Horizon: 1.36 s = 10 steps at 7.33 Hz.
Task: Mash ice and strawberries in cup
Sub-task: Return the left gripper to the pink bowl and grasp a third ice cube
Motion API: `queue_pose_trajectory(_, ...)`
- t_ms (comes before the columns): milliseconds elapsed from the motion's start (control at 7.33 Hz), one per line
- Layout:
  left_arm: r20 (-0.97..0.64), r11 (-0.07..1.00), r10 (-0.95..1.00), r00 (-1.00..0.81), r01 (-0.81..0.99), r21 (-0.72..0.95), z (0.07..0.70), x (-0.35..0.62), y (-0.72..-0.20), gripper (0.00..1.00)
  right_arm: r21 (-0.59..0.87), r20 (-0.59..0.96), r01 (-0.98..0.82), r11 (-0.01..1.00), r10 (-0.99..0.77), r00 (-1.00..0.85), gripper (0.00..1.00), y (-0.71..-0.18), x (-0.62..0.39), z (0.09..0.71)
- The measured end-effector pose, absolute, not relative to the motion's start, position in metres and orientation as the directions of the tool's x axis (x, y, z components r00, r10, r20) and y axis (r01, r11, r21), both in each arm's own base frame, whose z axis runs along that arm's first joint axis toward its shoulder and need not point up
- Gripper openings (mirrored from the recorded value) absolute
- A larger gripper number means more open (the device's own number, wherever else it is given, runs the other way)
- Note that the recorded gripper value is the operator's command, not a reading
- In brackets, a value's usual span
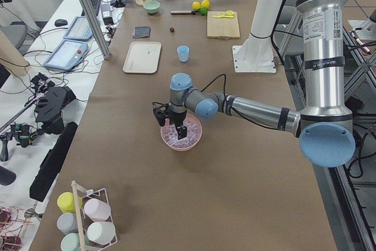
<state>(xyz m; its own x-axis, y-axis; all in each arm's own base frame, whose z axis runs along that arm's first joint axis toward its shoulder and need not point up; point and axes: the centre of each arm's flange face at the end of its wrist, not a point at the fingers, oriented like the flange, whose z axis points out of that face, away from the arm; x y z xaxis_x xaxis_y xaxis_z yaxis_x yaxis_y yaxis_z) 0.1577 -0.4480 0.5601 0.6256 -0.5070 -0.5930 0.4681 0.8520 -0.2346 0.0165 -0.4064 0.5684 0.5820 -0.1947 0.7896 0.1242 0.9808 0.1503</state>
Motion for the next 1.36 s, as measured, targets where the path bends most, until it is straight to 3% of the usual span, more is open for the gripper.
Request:
queue_pose_trajectory(682,-0.591,0.848,-0.513,0.622,0.472,-0.24,0.588,0.168,-0.464,0.88,0.159,0.788,0.124,0.979,-0.202,0.581,1.0,-0.407,0.016,0.564)
queue_pose_trajectory(1364,-0.586,0.837,-0.529,0.614,0.493,-0.238,0.593,0.176,-0.466,0.87,0.163,0.788,0.123,0.979,-0.204,0.581,1.0,-0.407,0.016,0.562)
